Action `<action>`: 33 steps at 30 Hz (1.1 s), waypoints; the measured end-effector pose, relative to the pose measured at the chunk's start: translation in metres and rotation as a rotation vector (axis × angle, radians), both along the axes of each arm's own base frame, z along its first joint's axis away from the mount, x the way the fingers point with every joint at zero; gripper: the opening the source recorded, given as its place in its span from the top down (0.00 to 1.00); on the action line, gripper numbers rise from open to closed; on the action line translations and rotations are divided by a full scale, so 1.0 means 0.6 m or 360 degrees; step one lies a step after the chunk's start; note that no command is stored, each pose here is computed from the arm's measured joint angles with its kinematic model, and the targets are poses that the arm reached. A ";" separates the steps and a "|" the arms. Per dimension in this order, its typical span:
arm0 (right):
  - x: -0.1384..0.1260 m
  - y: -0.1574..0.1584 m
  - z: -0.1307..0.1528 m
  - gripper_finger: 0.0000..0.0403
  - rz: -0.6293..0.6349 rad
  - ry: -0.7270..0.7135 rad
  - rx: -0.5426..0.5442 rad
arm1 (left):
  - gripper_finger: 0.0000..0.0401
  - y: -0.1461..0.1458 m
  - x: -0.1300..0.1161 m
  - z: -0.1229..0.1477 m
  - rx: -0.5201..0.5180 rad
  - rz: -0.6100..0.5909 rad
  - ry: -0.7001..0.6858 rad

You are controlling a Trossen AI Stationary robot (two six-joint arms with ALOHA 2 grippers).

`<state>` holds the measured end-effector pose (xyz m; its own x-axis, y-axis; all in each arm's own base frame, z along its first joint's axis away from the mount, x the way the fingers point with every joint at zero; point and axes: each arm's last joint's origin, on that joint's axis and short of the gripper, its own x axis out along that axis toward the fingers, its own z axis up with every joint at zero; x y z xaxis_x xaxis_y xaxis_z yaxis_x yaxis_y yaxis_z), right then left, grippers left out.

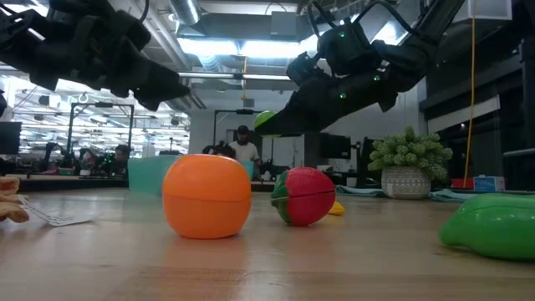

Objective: Pick and placing Produce into tupperware
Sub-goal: Put the green cabbage into the blue bin

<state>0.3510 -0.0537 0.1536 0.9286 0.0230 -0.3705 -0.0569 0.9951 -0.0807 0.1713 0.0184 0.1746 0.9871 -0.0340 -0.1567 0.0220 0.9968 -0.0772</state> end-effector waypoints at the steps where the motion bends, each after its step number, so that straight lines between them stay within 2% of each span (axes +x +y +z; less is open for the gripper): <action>1: 0.000 0.000 0.000 0.40 0.0001 0.0000 0.0000 | 0.43 0.001 0.000 0.001 0.0022 0.0015 -0.0007; 5: 0.000 0.000 0.000 0.42 0.0000 -0.0002 -0.0001 | 0.26 0.002 0.000 0.002 0.0067 0.0053 -0.0018; 9: 0.000 0.000 0.000 0.41 0.0001 -0.0003 -0.0003 | 0.13 0.002 0.000 0.002 0.0070 0.0063 -0.0018; 14: 0.000 0.000 0.000 0.41 0.0003 -0.0004 -0.0007 | 0.03 0.002 0.000 0.002 0.0069 0.0063 -0.0018; 18: 0.002 0.000 0.002 0.41 0.0008 -0.0011 -0.0020 | 0.01 0.002 0.000 0.004 0.0012 0.0072 -0.0038; 20: 0.006 0.001 0.007 0.41 0.0025 -0.0029 -0.0054 | 0.01 0.003 0.001 0.006 -0.0120 0.0121 -0.0061; 25: 0.022 0.011 0.029 0.42 0.0098 -0.0095 -0.0188 | 0.01 0.012 0.000 0.004 -0.0648 0.0495 -0.0110; 27: 0.029 0.014 0.036 0.42 0.0096 -0.0077 -0.0229 | 0.01 0.014 0.001 0.002 -0.0792 0.0559 -0.0123; 30: 0.036 0.016 0.042 0.42 0.0082 -0.0022 -0.0286 | 0.01 0.014 0.002 0.000 -0.0898 0.0576 -0.0121; 33: 0.043 0.019 0.051 0.42 0.0096 -0.0041 -0.0322 | 0.01 0.013 0.003 -0.001 -0.0917 0.0573 -0.0120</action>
